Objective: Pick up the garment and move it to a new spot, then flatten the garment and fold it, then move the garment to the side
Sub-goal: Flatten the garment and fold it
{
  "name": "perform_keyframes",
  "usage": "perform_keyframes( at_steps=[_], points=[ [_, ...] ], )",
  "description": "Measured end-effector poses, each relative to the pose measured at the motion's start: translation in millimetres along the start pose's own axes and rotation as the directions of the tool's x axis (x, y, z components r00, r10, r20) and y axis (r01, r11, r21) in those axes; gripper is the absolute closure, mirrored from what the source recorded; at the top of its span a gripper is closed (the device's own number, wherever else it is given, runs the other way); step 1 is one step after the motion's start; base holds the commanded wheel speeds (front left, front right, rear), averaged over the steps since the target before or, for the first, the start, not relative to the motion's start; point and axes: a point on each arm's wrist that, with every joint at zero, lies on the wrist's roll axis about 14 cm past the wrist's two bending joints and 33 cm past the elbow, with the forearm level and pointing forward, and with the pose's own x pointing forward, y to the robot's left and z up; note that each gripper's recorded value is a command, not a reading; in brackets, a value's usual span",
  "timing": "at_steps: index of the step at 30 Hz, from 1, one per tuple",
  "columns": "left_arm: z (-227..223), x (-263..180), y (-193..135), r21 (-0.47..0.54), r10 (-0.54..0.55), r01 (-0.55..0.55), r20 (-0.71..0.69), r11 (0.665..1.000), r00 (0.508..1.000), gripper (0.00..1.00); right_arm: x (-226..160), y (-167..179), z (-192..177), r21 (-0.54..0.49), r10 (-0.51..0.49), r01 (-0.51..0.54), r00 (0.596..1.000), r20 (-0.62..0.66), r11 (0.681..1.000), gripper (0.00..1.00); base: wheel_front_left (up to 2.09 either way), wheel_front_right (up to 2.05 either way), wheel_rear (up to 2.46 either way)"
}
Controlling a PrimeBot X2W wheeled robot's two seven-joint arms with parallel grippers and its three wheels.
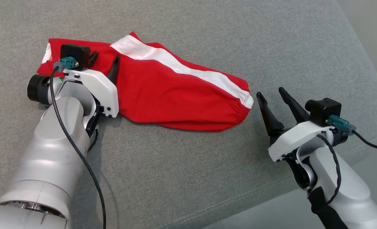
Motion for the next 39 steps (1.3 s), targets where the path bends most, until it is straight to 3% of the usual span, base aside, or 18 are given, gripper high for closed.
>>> perform_keyframes(
  at_steps=[9, 17, 19, 25, 32, 33, 34, 39],
  points=[
    [14, -24, 18, 0.038, 0.046, -0.049, 0.058, 0.998, 0.997, 1.0, 13, 19, 9, 0.001, 0.054, -0.054, 0.998, 0.028, 0.999, 0.0, 0.0, 0.0, 0.0],
    [55, -55, 25, 0.019, 0.094, -0.1, 0.213, 0.995, 0.972, 1.0, 22, 36, 26, -0.008, 0.104, -0.104, 0.992, 0.072, 0.995, 0.0, 0.0, 0.0, 0.0],
    [46, -70, 32, 0.0, 0.133, -0.136, 0.215, 0.991, 0.967, 1.0, 25, 41, 30, -0.012, 0.12, -0.119, 0.99, 0.08, 0.993, 0.0, 0.0, 0.0, 0.0],
    [-39, -124, 53, -0.069, 0.253, -0.25, 0.052, 0.966, 0.966, 1.0, 30, 67, 31, -0.009, 0.182, -0.182, 0.98, 0.085, 0.983, 0.0, 0.0, 0.0, 0.0],
    [-61, -161, 56, -0.132, 0.313, -0.307, 0.031, 0.943, 0.949, 0.99, 33, 87, 32, -0.026, 0.236, -0.234, 0.969, 0.078, 0.972, 0.0, 0.0, 0.0, 0.0],
    [-61, -164, 54, -0.136, 0.313, -0.306, 0.037, 0.942, 0.949, 0.33, 33, 90, 34, -0.027, 0.241, -0.24, 0.967, 0.082, 0.97, 0.0, 0.0, 0.0, 0.0],
    [-61, -166, 52, -0.149, 0.315, -0.306, 0.043, 0.94, 0.948, 0.0, 32, 92, 35, -0.029, 0.247, -0.245, 0.965, 0.084, 0.969, 0.0, 0.0, 0.0, 0.0],
    [-44, -170, 46, -0.167, 0.328, -0.308, 0.109, 0.937, 0.938, 0.0, 31, 93, 41, -0.03, 0.251, -0.249, 0.963, 0.096, 0.968, 0.0, 0.0, 0.0, 0.0]
  ],
)
